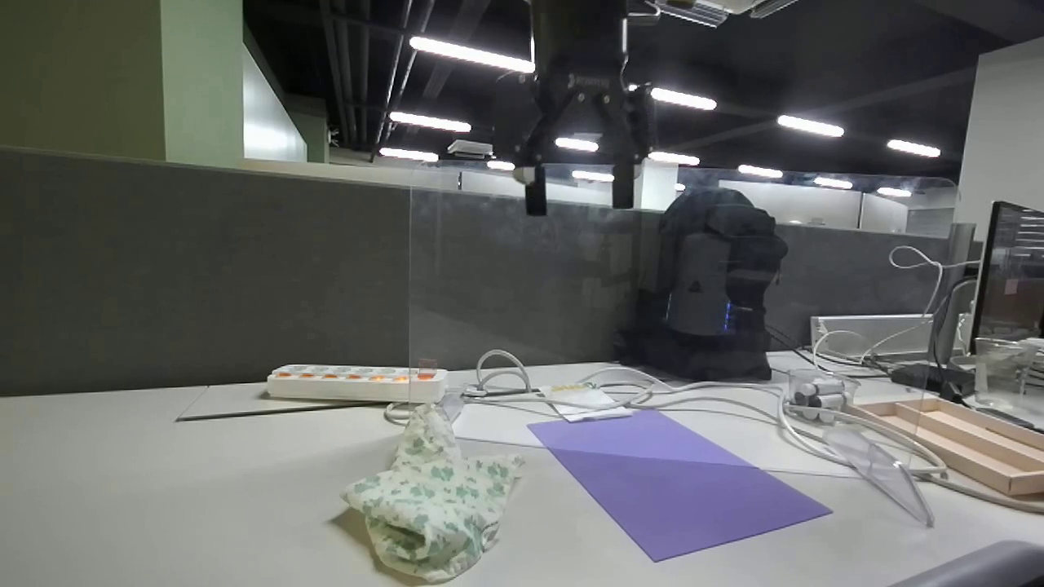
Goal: Hang the cloth on the pane of glass
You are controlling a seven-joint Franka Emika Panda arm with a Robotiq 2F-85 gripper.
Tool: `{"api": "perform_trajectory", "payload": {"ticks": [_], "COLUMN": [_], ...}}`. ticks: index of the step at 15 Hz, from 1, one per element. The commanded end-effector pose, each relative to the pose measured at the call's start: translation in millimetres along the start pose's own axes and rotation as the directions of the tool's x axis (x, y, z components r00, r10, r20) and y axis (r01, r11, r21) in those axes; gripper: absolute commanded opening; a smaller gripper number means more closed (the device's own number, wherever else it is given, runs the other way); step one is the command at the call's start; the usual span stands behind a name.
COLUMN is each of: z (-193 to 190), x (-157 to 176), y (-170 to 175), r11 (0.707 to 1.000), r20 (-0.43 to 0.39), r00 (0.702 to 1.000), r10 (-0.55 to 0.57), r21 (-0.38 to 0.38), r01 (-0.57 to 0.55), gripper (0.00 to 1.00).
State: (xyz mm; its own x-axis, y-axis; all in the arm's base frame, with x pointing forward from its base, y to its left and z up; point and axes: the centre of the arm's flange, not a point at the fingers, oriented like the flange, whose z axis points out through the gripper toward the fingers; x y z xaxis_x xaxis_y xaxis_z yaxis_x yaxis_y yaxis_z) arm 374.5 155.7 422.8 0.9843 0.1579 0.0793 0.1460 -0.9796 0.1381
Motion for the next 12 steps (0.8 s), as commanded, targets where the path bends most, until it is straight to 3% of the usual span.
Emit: {"api": "perform_trajectory", "payload": {"ticks": [1, 4, 5, 8, 12], "z": [42.6, 75.2, 59.8, 84.1, 95.3], "x": [19.0, 30.5, 15.0, 20.5, 30.7], "y": [-19.7, -22.9, -19.3, -19.6, -23.5], "r11": [0.999, 0.993, 0.998, 0.996, 0.995], "r20": [-0.063, 0.043, -0.008, 0.049, 0.052], "r00": [0.997, 0.996, 0.999, 0.997, 0.997], "r10": [0.054, 0.078, 0.043, 0.06, 0.059], "r21": [-0.004, 0.089, 0.043, 0.069, 0.083], "r01": [-0.054, -0.082, -0.043, -0.063, -0.063], "gripper": [1.0, 1.0, 1.0, 1.0, 1.0]}}
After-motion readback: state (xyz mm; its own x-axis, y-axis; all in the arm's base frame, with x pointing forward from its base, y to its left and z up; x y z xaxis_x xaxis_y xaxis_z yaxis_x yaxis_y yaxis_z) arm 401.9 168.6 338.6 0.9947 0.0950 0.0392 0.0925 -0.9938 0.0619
